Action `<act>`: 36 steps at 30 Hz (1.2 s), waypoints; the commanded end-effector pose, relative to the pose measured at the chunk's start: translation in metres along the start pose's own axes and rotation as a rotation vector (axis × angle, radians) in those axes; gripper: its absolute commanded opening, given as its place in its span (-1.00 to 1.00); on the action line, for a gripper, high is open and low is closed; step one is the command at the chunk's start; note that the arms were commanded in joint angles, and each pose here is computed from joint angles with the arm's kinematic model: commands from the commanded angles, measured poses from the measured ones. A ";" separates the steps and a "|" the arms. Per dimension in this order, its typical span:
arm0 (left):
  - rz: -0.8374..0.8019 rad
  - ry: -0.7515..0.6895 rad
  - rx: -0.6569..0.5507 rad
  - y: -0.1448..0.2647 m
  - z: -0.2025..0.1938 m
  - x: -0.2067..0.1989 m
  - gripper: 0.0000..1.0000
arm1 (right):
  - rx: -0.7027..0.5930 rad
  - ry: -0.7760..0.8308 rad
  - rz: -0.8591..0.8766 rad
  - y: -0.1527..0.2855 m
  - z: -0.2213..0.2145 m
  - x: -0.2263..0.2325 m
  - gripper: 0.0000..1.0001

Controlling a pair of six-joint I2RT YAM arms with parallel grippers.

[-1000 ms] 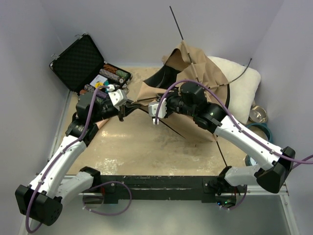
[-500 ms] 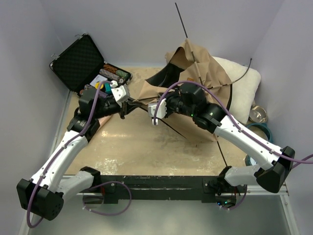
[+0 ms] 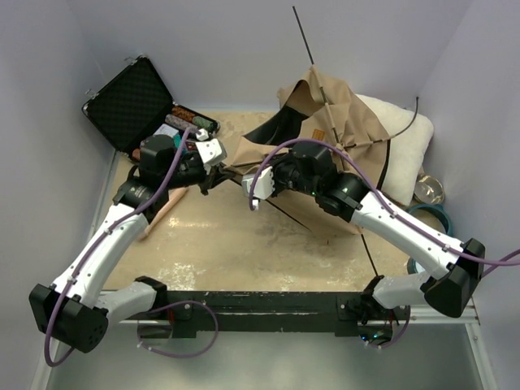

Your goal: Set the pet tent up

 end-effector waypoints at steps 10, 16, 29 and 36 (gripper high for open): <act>0.014 -0.117 0.107 -0.011 0.015 0.009 -1.00 | 0.152 0.075 0.073 -0.002 -0.012 0.020 -1.00; -0.006 -0.074 0.121 -0.012 0.019 0.004 -0.94 | 0.208 0.074 0.059 -0.008 -0.019 0.024 -1.00; -0.172 0.124 0.081 -0.026 0.027 -0.016 -0.55 | 0.152 0.026 0.062 -0.015 -0.009 0.026 -1.00; -0.109 0.172 0.010 -0.014 0.039 -0.002 -0.09 | 0.107 0.020 0.071 -0.011 -0.003 0.028 -1.00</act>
Point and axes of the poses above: each gripper's point midway between its finger pads, its own y axis back along the fingers, its own x axis along the line the jaws close on, z = x × y, the point moved 4 cm from there along y, back along the fingers
